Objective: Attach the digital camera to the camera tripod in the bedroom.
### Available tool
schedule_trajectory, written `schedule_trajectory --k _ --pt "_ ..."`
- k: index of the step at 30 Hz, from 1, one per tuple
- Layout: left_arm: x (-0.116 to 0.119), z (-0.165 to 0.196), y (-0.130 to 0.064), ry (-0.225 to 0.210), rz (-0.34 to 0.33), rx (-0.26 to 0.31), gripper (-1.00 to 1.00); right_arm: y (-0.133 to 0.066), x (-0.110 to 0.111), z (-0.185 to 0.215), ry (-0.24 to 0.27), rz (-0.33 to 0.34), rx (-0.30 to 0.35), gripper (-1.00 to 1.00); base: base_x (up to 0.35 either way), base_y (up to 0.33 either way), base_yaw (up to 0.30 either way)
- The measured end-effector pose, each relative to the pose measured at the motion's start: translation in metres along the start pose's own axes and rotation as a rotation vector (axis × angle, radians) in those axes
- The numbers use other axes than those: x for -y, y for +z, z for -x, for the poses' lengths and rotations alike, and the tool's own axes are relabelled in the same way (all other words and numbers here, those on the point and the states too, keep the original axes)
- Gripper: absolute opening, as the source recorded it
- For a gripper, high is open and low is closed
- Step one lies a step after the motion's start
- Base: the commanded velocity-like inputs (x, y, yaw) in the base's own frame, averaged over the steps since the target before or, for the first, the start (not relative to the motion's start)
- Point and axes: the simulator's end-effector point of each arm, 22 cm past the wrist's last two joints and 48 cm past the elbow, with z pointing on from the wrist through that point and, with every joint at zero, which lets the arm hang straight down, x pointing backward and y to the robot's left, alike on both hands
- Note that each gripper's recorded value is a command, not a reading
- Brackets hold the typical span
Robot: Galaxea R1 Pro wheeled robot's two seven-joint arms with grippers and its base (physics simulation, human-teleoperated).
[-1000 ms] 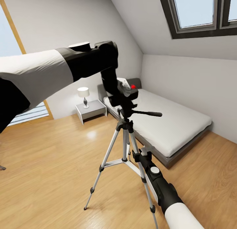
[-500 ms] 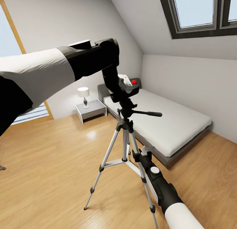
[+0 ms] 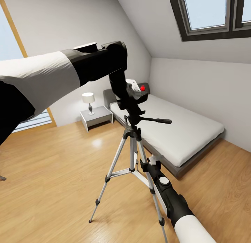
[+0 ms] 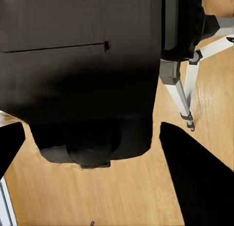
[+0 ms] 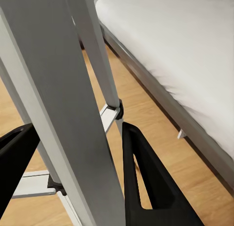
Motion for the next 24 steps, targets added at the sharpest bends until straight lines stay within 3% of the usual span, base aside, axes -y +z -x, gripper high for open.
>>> schedule_trajectory --k 17,20,24 --pt "-0.002 -0.001 0.0 -0.004 0.001 0.001 1.0 0.0 0.0 0.0 0.0 0.0 0.0 -1.0 0.0 0.0 0.0" --pt "-0.008 -0.007 -0.001 -0.02 0.004 0.001 1.0 0.0 0.0 0.0 0.0 0.0 0.0 -1.0 0.0 0.0 0.0" --pt "-0.027 -0.021 -0.009 -0.088 -0.007 0.043 1.0 0.0 0.0 0.0 0.0 0.0 0.0 -1.0 0.0 0.0 0.0"
